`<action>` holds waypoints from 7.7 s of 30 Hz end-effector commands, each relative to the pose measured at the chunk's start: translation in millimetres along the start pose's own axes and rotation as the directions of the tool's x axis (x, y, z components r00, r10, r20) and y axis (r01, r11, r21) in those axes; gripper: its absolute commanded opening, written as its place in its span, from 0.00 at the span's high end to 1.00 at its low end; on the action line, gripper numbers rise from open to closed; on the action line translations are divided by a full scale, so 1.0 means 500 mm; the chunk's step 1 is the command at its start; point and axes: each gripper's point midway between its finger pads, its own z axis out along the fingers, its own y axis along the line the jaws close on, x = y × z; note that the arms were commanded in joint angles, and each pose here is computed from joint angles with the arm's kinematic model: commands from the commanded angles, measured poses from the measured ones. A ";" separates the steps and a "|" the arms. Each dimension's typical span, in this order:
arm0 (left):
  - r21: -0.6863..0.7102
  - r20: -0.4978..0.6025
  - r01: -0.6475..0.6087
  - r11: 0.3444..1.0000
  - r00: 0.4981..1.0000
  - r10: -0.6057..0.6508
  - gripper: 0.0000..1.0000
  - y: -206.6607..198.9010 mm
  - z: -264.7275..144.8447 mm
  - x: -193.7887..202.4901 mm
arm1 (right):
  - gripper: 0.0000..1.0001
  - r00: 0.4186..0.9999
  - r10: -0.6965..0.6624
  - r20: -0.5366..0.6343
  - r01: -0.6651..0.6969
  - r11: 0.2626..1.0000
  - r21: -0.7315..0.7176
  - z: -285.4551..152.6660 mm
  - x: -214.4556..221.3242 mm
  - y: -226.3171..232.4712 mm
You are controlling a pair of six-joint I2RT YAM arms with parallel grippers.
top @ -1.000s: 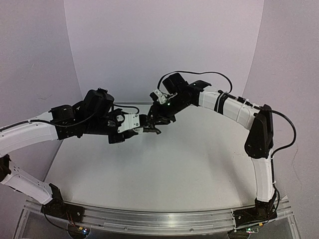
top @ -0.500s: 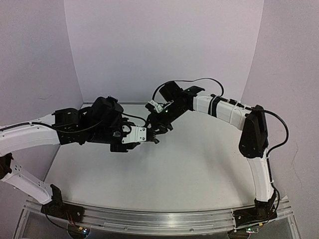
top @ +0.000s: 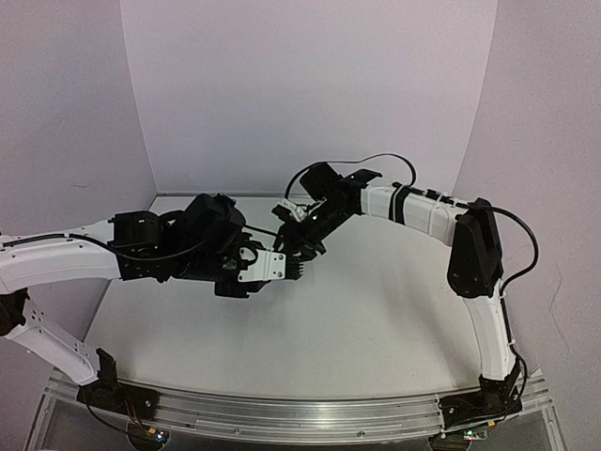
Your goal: Install the water faucets
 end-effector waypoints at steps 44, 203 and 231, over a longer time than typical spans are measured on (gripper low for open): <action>0.831 0.136 0.556 0.019 -0.170 -0.976 1.00 0.323 -0.253 -0.043 | 0.02 0.205 -0.935 0.290 0.621 0.353 0.700 -0.408 0.002 0.070; 0.758 0.301 0.617 0.209 -0.046 -0.953 1.00 0.247 -0.248 0.026 | 0.95 0.929 0.344 0.138 -0.186 0.754 -0.630 -0.187 -0.122 0.088; 0.703 0.123 0.692 -0.167 -0.349 -0.929 1.00 0.322 -0.184 0.112 | 0.03 -0.344 -0.935 0.087 0.666 -0.177 0.725 -0.267 0.164 0.186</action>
